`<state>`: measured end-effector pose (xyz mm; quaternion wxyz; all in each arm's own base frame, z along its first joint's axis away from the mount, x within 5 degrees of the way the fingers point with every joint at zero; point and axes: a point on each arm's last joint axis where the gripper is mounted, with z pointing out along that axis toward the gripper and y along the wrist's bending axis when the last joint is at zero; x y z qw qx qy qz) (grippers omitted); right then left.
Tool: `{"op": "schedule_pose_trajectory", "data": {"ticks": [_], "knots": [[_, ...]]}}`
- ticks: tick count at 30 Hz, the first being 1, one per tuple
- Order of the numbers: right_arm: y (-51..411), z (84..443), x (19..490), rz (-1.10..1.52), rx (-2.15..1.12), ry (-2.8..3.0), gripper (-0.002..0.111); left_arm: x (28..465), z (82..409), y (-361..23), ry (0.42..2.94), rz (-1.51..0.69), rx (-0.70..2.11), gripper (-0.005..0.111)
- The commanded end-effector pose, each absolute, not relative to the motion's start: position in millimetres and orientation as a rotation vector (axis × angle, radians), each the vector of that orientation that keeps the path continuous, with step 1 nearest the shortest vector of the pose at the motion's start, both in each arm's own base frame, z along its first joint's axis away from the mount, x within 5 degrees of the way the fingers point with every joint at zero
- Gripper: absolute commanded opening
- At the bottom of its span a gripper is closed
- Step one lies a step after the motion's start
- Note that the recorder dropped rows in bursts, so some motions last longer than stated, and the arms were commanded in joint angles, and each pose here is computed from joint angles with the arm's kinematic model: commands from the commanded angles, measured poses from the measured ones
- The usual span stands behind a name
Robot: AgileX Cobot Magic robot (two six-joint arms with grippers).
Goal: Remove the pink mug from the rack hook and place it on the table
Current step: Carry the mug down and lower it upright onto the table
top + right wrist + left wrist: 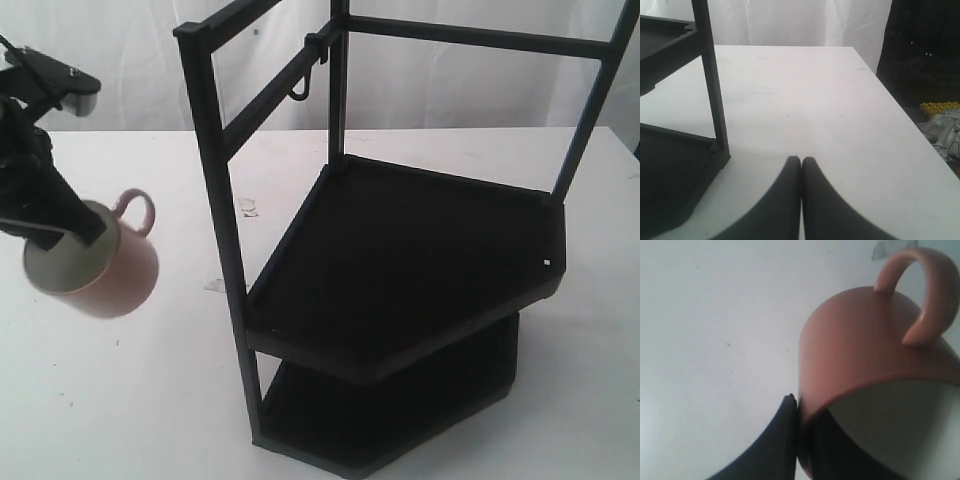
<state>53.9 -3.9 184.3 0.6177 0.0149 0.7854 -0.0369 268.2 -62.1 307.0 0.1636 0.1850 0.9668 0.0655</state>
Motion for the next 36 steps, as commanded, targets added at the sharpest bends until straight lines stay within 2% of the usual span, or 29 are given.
{"op": "schedule_pose_trajectory", "data": {"ticks": [1, 4, 7, 12, 20, 28, 36], "knots": [[-4.0, 184.8, 54.0, -0.085, 0.035, 1.798, 0.000, 273.9, 298.4, -64.6, 2.933, 0.220, 0.630, 0.000], [-4.0, 184.8, 54.0, -0.085, 0.035, 1.798, 0.000, 284.2, 292.7, -70.2, 2.928, 0.177, 0.624, 0.000], [-4.0, 184.8, 54.0, -0.085, 0.035, 1.798, 0.000, 293.2, 290.5, -82.0, 2.887, 0.026, 0.623, 0.000], [-4.0, 184.8, 54.0, -0.085, 0.035, 1.798, 0.000, 302.6, 293.1, -102.0, 2.829, -0.231, 0.776, 0.000], [-4.0, 184.8, 54.0, -0.085, 0.035, 1.798, 0.000, 325.9, 281.5, -103.0, 2.865, -0.141, 0.781, 0.000], [-4.0, 184.8, 54.0, -0.085, 0.035, 1.798, 0.000, 334.5, 262.1, -123.1, 2.804, -0.412, 0.952, 0.000], [-4.0, 184.8, 54.0, -0.085, 0.035, 1.798, 0.000, 343.9, 258.1, -113.3, 2.786, -0.205, 0.927, 0.000]]}}
